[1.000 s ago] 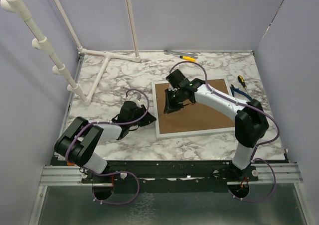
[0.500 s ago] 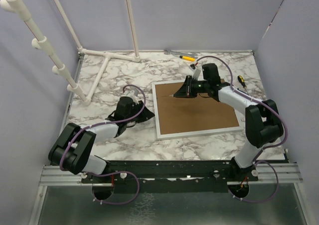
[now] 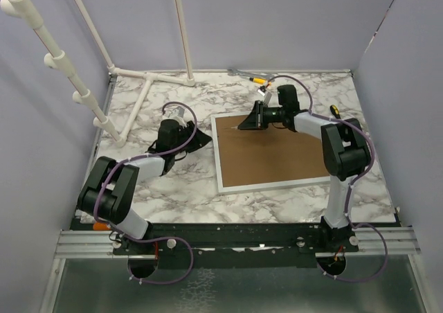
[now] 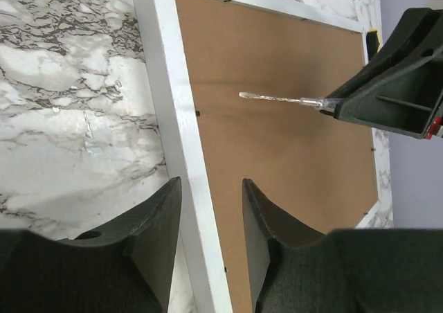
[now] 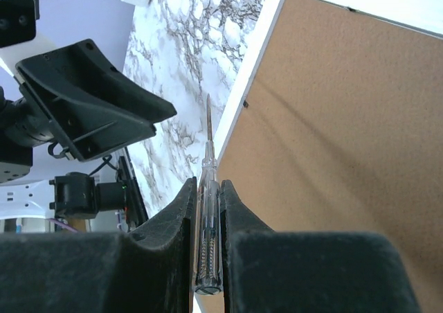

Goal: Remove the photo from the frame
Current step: Release the photo frame item from the photo frame.

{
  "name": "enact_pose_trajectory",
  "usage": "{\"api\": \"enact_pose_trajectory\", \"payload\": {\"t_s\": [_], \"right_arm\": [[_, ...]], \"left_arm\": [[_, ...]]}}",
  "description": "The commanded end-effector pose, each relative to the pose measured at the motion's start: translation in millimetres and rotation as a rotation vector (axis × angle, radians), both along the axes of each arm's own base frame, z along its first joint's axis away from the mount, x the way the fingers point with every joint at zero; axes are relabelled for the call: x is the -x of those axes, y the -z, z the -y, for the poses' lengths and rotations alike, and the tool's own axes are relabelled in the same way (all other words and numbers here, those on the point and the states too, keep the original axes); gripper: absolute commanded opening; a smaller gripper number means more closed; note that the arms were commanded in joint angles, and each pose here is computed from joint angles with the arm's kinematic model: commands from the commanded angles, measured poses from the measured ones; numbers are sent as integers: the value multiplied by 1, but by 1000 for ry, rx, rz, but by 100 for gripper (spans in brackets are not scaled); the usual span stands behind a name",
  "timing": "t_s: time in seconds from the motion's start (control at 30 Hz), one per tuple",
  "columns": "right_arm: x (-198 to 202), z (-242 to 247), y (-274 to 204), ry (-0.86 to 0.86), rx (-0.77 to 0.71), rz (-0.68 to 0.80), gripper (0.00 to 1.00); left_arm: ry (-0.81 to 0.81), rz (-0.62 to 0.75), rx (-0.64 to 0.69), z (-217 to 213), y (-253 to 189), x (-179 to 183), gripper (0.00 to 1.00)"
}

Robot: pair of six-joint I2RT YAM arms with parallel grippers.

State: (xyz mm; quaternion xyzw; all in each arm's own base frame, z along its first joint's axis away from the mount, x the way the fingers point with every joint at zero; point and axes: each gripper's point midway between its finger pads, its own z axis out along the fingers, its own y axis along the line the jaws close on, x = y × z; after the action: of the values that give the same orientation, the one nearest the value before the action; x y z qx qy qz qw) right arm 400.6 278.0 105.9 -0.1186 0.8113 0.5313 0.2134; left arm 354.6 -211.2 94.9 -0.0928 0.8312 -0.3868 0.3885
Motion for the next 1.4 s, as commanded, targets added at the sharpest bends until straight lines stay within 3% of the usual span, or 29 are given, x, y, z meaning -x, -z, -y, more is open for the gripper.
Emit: {"api": "enact_pose_trajectory", "payload": {"t_s": [0.0, 0.5, 1.37], "right_arm": [[-8, 3, 9, -16, 18, 5, 1], [-9, 11, 39, -9, 21, -76, 1], [0, 5, 47, -75, 17, -118, 1]], "left_arm": [[-26, 31, 26, 3, -2, -20, 40], [4, 3, 33, 15, 20, -42, 42], [45, -39, 63, 26, 36, -48, 26]]}}
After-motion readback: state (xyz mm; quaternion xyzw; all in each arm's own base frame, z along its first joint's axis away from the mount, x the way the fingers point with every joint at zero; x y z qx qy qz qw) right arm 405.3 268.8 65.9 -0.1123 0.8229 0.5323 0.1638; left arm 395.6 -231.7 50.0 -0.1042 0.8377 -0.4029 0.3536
